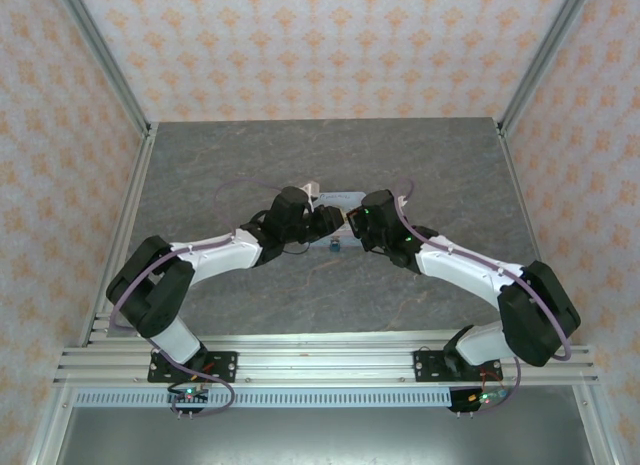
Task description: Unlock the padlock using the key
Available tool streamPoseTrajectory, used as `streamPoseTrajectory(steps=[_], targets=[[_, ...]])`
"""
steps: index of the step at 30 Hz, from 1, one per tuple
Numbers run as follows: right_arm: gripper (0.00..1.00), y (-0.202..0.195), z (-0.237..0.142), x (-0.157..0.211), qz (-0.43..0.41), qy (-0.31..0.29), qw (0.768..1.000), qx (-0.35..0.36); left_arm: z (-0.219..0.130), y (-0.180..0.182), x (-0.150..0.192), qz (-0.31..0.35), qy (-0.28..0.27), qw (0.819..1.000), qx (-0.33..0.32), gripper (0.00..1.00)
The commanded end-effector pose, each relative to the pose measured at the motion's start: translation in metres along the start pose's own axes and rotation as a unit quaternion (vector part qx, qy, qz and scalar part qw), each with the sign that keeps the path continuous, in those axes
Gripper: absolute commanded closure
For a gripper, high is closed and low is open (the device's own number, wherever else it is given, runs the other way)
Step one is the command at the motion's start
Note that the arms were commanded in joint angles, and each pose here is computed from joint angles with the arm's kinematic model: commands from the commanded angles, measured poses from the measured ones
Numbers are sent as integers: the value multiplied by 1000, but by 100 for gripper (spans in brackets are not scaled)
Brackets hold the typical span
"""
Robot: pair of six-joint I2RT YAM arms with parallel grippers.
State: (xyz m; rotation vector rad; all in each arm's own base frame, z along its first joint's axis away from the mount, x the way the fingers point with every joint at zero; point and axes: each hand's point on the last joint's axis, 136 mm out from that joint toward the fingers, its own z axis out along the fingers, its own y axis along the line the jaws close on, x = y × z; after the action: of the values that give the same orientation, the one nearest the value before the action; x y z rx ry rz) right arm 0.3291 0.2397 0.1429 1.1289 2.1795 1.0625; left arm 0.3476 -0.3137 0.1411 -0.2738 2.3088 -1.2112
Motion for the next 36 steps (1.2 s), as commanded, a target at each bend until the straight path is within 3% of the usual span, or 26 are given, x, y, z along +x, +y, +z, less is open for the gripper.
streamPoseTrajectory(steps=[1,16,24,30,32,33,34,36], targets=[[100,-3,2,-3,8,-5,1000,-3,4,-11,-6,20,-15,1000,12,77],[100,-4,3,-4,10,-9,1000,-3,3,-2,1,18,-12,1000,3,76],[100,-7,3,-5,10,-11,1000,0,3,-1,1,19,-12,1000,1,86],[100,-7,5,-5,12,-11,1000,0,3,5,3,16,-11,1000,-5,100],[100,-5,4,-5,11,-10,1000,-3,3,4,3,17,-12,1000,-5,100],[99,-4,3,-6,11,-10,1000,-6,3,4,3,19,-12,1000,-5,100],[90,-2,2,-8,10,-9,1000,-9,2,4,4,21,-11,1000,-4,100],[66,1,-3,-15,7,-10,1000,-18,0,1,2,30,-10,999,-3,100]])
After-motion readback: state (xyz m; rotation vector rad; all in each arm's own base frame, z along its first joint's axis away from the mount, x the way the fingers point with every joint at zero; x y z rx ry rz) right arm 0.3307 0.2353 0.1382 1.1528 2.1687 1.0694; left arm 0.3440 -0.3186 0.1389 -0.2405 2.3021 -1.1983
